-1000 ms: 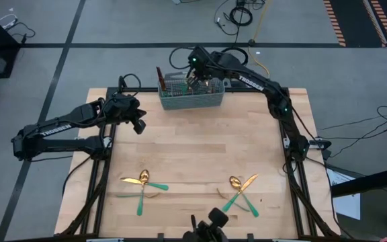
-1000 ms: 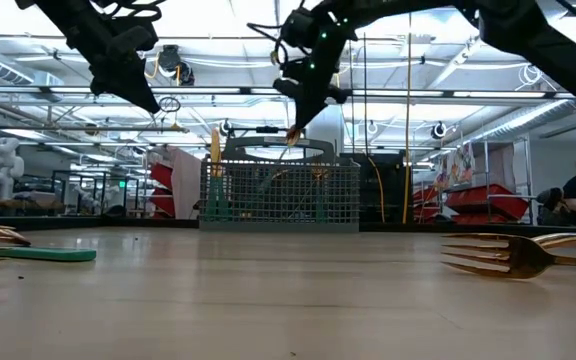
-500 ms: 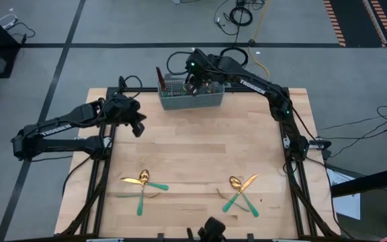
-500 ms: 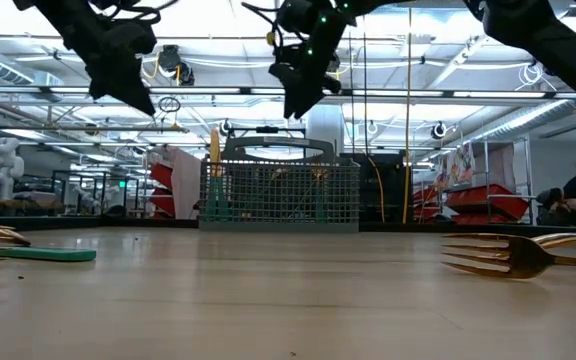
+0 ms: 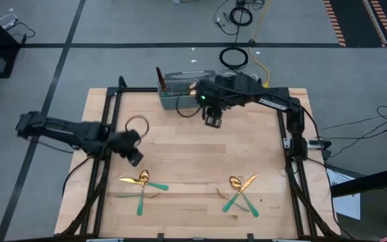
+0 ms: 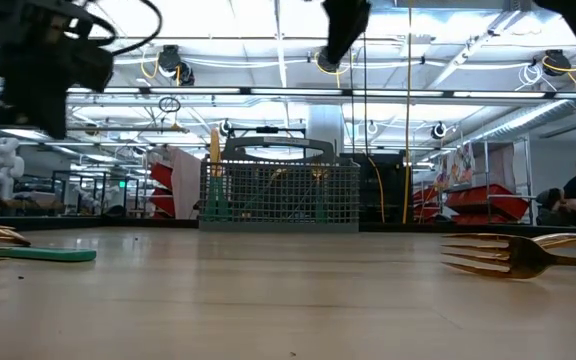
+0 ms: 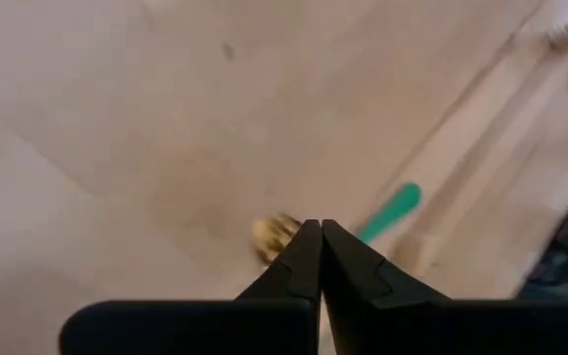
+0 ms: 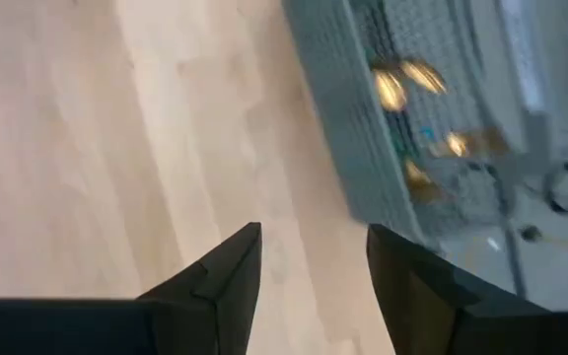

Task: Sort silverware
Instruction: Put the green spoon into the gray bin

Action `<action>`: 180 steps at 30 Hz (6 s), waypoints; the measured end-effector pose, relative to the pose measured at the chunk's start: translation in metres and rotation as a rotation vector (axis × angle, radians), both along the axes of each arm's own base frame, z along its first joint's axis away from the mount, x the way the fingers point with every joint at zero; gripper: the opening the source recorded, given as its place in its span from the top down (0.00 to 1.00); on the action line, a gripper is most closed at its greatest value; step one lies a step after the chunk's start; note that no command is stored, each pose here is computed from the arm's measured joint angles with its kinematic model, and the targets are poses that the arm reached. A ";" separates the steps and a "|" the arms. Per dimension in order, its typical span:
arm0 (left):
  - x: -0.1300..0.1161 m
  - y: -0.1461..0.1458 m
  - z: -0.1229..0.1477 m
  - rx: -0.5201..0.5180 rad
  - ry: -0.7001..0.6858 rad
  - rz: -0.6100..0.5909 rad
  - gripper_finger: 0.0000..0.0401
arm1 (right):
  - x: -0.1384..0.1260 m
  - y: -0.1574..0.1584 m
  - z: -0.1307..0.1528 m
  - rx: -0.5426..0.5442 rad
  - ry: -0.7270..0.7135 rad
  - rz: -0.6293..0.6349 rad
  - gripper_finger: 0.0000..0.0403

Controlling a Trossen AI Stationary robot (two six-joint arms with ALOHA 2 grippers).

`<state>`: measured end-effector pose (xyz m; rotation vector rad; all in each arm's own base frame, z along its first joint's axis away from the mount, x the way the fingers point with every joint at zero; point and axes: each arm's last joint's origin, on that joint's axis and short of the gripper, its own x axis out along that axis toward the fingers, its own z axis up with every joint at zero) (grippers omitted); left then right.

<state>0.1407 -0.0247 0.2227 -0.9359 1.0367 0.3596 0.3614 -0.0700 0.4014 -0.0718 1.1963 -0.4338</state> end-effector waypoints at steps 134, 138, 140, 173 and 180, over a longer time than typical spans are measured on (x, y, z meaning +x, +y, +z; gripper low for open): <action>0.189 0.202 0.038 1.360 -0.371 0.319 0.99 | -0.156 0.042 0.120 -0.056 -0.503 -0.144 0.57; 0.185 0.198 0.012 1.326 -0.379 0.335 0.99 | -0.156 0.042 0.120 -0.047 -0.511 -0.160 0.57; 0.180 0.196 0.005 1.333 -0.404 0.355 0.99 | -0.156 0.042 0.120 -0.046 -0.512 -0.161 0.57; 0.162 0.155 0.007 1.496 -0.240 0.195 0.89 | -0.155 0.045 0.119 0.038 -0.512 -0.110 0.57; 0.155 0.174 -0.020 1.349 -0.142 0.100 0.89 | -0.155 0.045 0.119 0.042 -0.512 -0.108 0.57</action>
